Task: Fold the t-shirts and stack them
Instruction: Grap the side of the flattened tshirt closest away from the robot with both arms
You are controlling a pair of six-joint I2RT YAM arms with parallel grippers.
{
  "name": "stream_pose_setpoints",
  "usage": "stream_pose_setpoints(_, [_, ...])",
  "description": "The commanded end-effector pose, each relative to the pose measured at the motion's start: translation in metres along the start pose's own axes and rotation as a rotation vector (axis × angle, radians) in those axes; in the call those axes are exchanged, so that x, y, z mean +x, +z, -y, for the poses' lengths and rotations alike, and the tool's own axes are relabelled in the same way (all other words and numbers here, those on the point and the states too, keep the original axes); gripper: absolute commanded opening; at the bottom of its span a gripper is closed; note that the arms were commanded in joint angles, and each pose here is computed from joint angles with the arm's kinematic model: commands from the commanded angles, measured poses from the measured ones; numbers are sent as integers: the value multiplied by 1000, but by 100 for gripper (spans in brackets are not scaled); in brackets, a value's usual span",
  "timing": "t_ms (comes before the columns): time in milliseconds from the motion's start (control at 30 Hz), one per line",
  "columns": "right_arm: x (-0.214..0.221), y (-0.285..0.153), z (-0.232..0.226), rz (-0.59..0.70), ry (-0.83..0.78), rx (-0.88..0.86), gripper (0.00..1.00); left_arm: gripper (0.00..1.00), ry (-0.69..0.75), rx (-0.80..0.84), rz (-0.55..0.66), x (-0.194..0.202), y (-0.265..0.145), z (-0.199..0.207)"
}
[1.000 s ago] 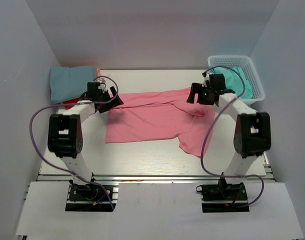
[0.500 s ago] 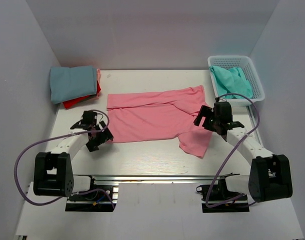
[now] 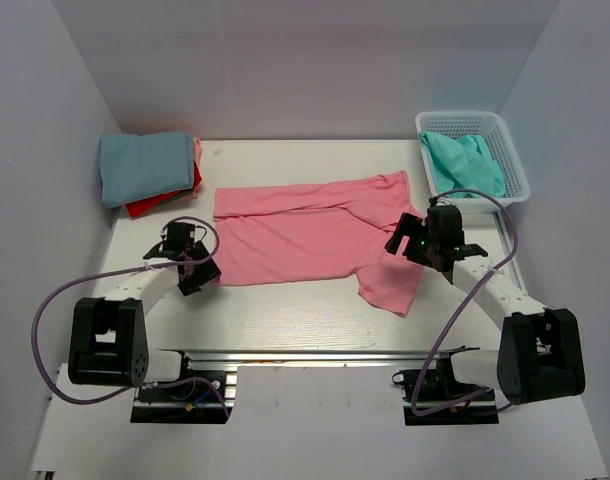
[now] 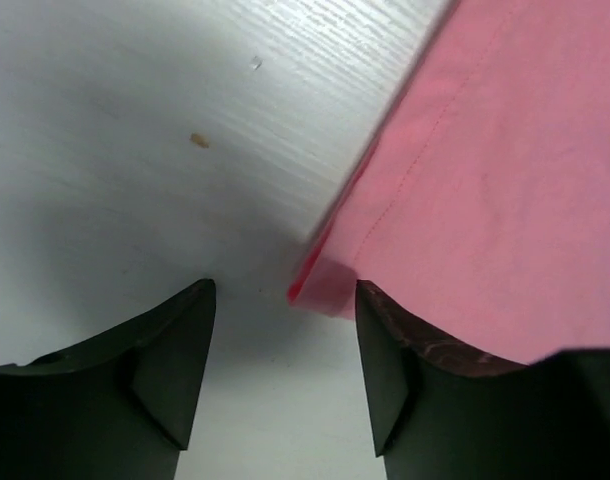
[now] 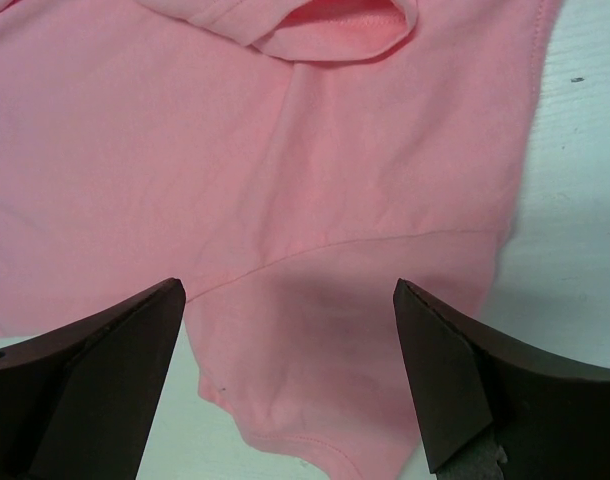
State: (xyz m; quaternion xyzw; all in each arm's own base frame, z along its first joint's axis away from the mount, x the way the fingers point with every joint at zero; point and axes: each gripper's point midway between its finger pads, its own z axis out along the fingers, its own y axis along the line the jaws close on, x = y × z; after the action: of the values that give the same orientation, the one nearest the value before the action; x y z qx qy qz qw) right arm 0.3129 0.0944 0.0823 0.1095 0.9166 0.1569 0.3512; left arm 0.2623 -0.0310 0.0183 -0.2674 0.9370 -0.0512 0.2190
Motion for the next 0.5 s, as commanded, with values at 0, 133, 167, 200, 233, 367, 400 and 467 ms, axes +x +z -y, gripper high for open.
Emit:
stream_pose_setpoints(0, [-10, -1, -4, 13, 1, -9, 91, 67, 55, 63, 7, 3, 7, 8])
stream_pose_setpoints(133, [-2, -3, 0, -17, -3, 10, 91, 46, 78, 126, -35, 12, 13, 18])
stream_pose_setpoints(167, [2, -4, 2, -30, -3, 21, 91, 36, 91, 126, -52, 15, 16, 17])
stream_pose_setpoints(200, [3, -4, 4, -33, 1, 25, 91, 25, 90, 120, -61, 17, 17, 16])
stream_pose_setpoints(233, [5, -6, 11, -37, 4, 65, 91, 1, 99, 113, -72, 20, 17, 13])
stream_pose_setpoints(367, [5, -14, 21, -36, 14, 122, 91, 0, 129, 165, -82, 22, 10, 21])
stream_pose_setpoints(400, [4, -16, 21, -35, 8, 125, 91, 0, 139, 173, -68, 21, 9, 21])
stream_pose_setpoints(467, [12, -21, 25, -77, 17, 156, 91, 0, 141, 196, -30, 13, 1, 26])
